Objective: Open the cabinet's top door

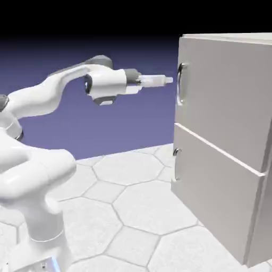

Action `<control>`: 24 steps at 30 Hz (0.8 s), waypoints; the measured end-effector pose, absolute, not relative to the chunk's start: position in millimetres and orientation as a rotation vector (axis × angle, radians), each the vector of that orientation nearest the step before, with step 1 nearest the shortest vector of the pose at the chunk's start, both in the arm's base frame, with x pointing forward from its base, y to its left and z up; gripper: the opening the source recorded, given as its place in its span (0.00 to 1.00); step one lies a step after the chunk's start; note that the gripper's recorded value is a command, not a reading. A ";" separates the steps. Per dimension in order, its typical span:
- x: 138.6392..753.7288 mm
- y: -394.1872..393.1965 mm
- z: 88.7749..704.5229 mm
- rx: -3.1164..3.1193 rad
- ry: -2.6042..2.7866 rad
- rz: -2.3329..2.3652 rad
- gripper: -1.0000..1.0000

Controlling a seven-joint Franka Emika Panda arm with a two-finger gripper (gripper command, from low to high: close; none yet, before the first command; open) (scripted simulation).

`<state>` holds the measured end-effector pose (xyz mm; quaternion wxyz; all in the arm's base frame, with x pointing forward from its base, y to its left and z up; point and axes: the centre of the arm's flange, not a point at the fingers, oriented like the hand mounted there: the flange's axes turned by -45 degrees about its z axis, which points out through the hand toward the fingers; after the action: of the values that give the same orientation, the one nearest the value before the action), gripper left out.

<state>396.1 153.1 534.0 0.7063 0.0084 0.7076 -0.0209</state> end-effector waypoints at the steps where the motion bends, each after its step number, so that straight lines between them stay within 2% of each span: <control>1: 398.3 153.5 531.0 0.032 1.571 -0.032 0.50; 6: 442.6 152.1 531.1 0.032 1.570 -0.033 0.50; 7: 448.2 151.5 531.0 0.032 1.571 -0.032 0.00; 9: 448.2 151.5 531.0 0.032 1.571 -0.032 0.00; 24: 307.5 78.0 531.0 -0.252 1.557 0.250 0.00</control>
<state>307.5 78.0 531.0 0.6977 -0.1131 0.6984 0.1123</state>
